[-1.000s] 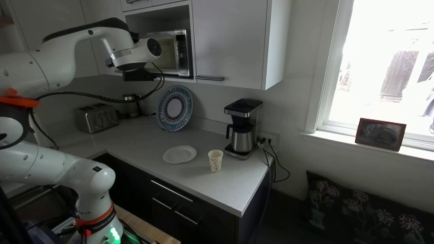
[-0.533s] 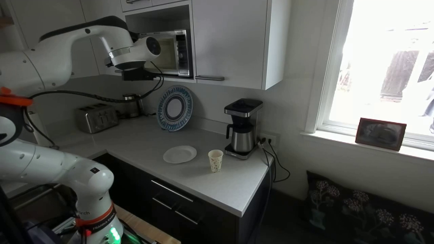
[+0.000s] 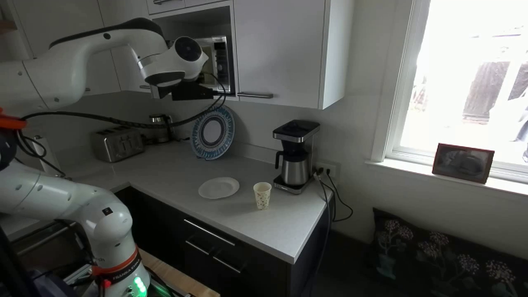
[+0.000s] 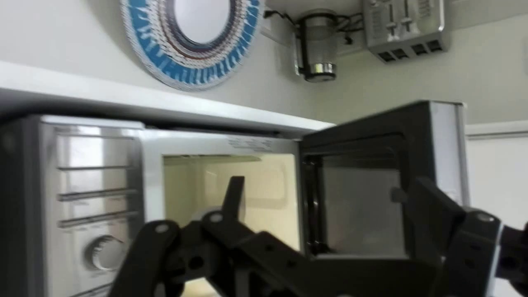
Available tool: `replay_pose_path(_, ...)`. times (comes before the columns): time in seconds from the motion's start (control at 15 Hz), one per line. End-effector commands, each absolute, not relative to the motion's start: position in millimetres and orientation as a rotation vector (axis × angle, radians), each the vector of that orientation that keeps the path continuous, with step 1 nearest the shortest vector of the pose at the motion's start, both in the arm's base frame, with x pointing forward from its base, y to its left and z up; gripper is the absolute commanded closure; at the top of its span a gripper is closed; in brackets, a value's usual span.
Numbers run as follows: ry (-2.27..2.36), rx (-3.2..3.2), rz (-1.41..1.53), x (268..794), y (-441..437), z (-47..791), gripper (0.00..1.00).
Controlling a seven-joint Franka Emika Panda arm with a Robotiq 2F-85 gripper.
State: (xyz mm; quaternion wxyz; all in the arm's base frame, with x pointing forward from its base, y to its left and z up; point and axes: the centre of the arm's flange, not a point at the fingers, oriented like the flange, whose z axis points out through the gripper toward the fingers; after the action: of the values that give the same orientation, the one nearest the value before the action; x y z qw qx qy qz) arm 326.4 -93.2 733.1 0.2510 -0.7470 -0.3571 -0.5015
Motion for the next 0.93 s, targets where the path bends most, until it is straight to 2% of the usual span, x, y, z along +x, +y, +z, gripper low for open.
replay_pose_path(0.0,-0.861,-2.263,-1.345,350,-131,692,0.00)
replay_pose_path(0.87,-0.335,-2.604,-0.589,391,-155,536,0.00)
